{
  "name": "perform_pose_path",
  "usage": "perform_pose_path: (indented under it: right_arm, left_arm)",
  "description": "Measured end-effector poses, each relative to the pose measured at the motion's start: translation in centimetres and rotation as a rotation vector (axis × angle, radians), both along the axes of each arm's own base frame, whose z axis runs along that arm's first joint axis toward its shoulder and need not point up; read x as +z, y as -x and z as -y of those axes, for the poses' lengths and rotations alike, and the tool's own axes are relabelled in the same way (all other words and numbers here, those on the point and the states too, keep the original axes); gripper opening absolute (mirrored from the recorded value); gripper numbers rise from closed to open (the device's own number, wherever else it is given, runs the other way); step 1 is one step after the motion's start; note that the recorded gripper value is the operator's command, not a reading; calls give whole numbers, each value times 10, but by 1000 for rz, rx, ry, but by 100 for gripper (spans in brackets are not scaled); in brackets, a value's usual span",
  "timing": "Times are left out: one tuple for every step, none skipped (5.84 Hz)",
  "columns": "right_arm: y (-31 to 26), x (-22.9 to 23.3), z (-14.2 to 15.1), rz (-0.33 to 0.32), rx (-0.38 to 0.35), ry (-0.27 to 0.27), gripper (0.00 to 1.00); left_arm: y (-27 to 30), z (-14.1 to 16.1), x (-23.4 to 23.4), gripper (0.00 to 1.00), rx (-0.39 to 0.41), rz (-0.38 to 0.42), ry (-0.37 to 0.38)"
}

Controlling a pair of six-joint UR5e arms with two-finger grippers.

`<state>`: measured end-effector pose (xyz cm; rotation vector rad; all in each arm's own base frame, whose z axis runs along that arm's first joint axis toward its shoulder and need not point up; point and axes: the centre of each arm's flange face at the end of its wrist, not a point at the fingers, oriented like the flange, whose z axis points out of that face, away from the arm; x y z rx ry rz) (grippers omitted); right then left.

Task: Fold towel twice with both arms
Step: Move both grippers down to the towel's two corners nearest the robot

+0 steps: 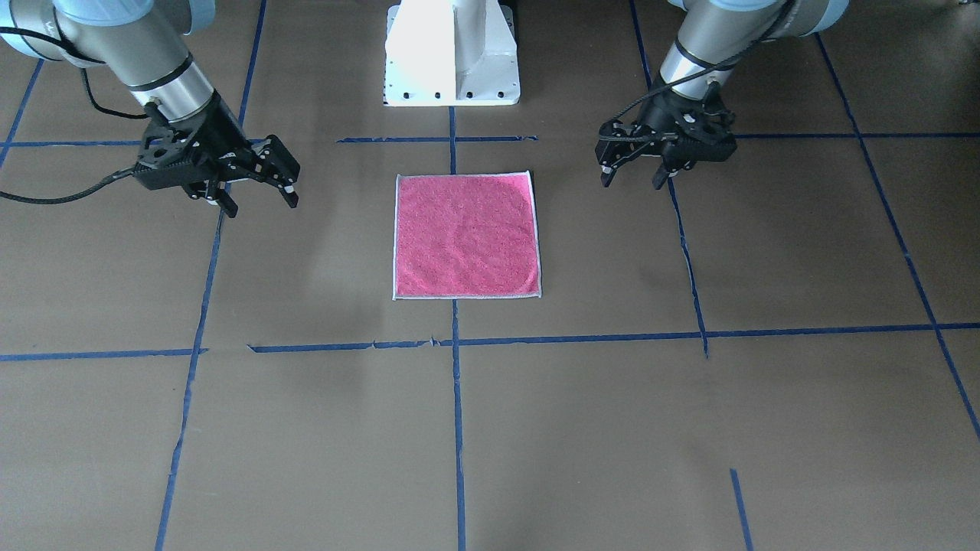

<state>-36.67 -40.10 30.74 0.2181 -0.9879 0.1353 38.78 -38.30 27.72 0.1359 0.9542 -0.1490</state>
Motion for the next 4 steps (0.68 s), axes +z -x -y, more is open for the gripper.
perform_pose_path:
  right_arm:
    - [29, -6, -14, 3, 20, 27, 85]
    - [58, -21, -21, -9, 44, 64, 85]
    - [88, -42, -28, -32, 66, 97, 86]
    - [107, -55, -38, -44, 72, 109, 87]
  left_arm:
    - [-37, -15, -11, 68, -24, 0, 36]
    - [-68, -19, -16, 68, -57, 6, 64]
    - [-92, -23, -15, 68, -78, 20, 84]
    - [-106, -31, -10, 68, -76, 34, 92]
